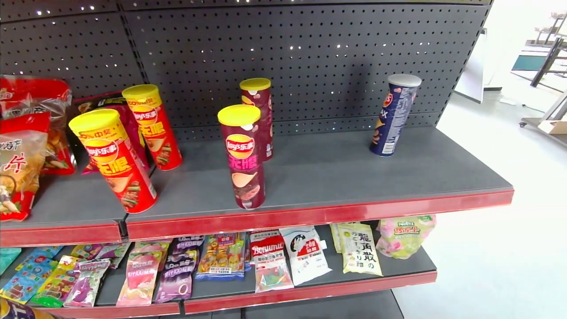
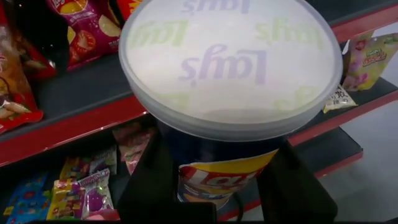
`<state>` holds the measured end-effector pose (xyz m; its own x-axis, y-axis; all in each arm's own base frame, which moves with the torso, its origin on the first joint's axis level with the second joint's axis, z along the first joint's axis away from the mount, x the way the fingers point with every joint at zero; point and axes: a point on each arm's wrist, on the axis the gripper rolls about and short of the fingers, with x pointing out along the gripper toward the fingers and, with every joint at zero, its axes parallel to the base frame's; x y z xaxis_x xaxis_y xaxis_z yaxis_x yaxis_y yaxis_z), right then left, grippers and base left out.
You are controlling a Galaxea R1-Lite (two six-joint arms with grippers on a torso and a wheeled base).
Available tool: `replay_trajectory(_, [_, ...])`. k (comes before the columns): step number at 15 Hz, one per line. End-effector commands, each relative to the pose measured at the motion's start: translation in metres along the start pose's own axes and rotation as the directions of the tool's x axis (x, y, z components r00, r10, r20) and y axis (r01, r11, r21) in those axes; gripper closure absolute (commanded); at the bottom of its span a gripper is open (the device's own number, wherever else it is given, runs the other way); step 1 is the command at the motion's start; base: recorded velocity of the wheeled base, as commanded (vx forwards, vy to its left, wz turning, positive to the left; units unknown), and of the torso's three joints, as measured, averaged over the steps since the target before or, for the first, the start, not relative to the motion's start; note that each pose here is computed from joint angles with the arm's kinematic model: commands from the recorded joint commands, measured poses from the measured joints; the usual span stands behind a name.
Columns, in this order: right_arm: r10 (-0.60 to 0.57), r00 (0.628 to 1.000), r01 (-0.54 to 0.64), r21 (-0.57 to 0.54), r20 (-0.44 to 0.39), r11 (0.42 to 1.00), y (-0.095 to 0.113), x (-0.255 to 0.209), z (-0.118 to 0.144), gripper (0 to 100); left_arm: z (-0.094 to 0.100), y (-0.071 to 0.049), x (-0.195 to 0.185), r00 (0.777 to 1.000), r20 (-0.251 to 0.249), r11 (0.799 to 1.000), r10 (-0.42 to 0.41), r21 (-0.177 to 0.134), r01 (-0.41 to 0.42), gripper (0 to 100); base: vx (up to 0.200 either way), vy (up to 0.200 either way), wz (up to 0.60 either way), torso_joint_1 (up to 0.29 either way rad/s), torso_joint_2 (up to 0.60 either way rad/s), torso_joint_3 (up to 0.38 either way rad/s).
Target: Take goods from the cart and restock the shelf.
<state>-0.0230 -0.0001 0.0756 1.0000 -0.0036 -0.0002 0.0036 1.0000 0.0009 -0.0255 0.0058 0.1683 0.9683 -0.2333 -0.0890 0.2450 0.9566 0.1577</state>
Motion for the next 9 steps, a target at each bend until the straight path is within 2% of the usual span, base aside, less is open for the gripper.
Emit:
replay_trajectory(1, [0.001, 1.0, -0.001, 0.001, -0.001, 1.0, 0.0, 0.0001, 0.0, 0, 0.0004, 0.0001, 0.0006, 1.0, -0.003, 1.0, 0.0, 0.0, 0.0, 100, 0.0, -0.2, 0.0, 0.007, 0.0, 0.002])
replay_trajectory(9, [0.001, 1.0, -0.001, 0.001, -0.001, 1.0, 0.0, 0.0001, 0.0, 0, -0.0001, 0.0, 0.001, 1.0, -0.007, 1.0, -0.001, -0.002, 0.001, 100, 0.0, -0.2, 0.0, 0.007, 0.0, 0.004])
